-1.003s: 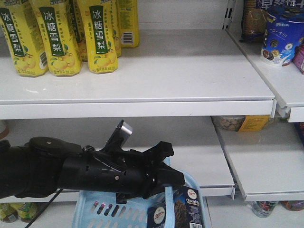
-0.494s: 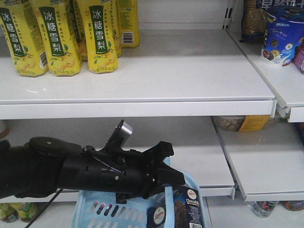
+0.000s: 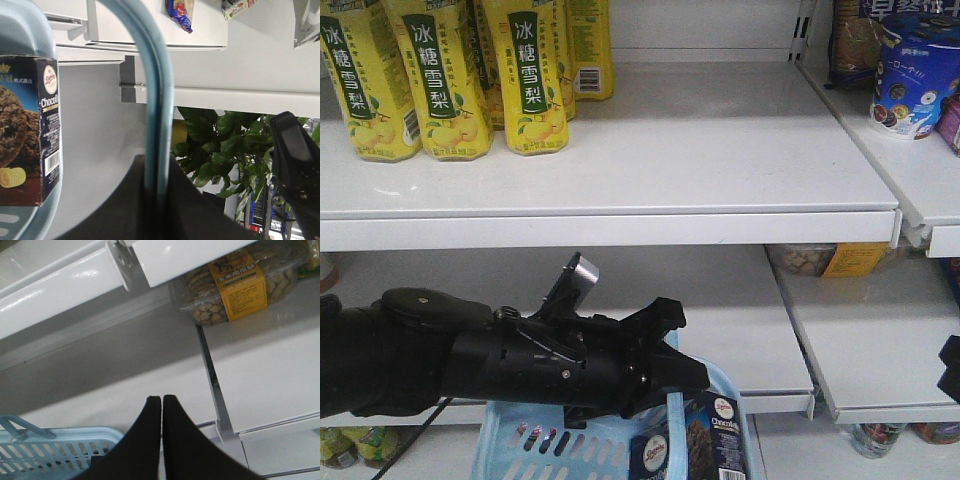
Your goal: Left arm holds basket, right arm returns cookies
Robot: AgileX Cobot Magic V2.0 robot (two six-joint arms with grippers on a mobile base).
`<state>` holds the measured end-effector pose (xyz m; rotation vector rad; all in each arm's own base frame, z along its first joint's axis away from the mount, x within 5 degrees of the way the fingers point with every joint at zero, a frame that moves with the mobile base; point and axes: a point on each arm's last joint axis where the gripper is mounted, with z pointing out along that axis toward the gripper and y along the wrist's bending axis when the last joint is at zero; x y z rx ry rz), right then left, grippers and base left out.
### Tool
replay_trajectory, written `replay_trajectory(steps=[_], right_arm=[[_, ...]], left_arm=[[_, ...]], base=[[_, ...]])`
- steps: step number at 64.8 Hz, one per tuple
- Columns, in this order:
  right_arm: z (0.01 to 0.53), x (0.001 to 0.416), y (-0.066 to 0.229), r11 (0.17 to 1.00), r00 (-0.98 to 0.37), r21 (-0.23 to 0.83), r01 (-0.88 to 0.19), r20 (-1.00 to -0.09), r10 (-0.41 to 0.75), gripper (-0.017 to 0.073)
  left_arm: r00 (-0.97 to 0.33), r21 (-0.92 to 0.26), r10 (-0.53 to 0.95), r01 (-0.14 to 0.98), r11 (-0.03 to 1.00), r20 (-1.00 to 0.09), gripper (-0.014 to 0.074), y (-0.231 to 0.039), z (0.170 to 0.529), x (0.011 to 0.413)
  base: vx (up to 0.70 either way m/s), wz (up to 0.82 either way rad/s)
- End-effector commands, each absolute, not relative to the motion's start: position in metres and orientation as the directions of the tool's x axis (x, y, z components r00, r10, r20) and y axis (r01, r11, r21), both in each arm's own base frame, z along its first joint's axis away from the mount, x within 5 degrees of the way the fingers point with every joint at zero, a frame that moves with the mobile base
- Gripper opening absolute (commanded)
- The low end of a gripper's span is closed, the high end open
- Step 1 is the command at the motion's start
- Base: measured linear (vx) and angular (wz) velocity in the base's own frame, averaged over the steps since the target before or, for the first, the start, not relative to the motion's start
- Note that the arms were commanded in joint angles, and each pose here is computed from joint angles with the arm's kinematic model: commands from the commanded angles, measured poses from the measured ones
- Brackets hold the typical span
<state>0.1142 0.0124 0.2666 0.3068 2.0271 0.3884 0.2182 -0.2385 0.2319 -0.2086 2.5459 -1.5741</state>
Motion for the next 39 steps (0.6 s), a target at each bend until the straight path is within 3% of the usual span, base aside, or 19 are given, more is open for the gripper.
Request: replay_trajectory(steps=[1, 19, 27, 39], right_arm=[[0.281, 0.122, 0.011, 0.909, -0.395, 0.413, 0.046, -0.828, 0.397, -0.0008], [0.273, 0.127, 0.013, 0.9, -0.464, 0.431, 0.066, -0.785, 0.41, 0.0077], [0.27, 0.131, 0.015, 0.885, -0.485, 0.46, 0.072, -0.759, 0.434, 0.0196], [0.261, 0.136, 0.036, 0.88, -0.593, 0.475, -0.019, -0.714, 0.373, 0.0372]], left_arm=[[-0.981, -0.938, -0.187, -0.027, 0.346, -0.041, -0.0006, -0.241, 0.258, 0.215], [-0.981, -0.938, -0.187, -0.027, 0.346, -0.041, -0.0006, -0.241, 0.258, 0.215], [-0.981, -0.938, -0.187, -0.027, 0.346, -0.041, -0.0006, -0.241, 0.258, 0.215], [-0.981, -0.938, -0.187, -0.027, 0.346, -0.041, -0.0006, -0.241, 0.258, 0.215]], base=[[0.0, 0.0], [0.0, 0.0], [0.0, 0.0], [0.0, 0.0]])
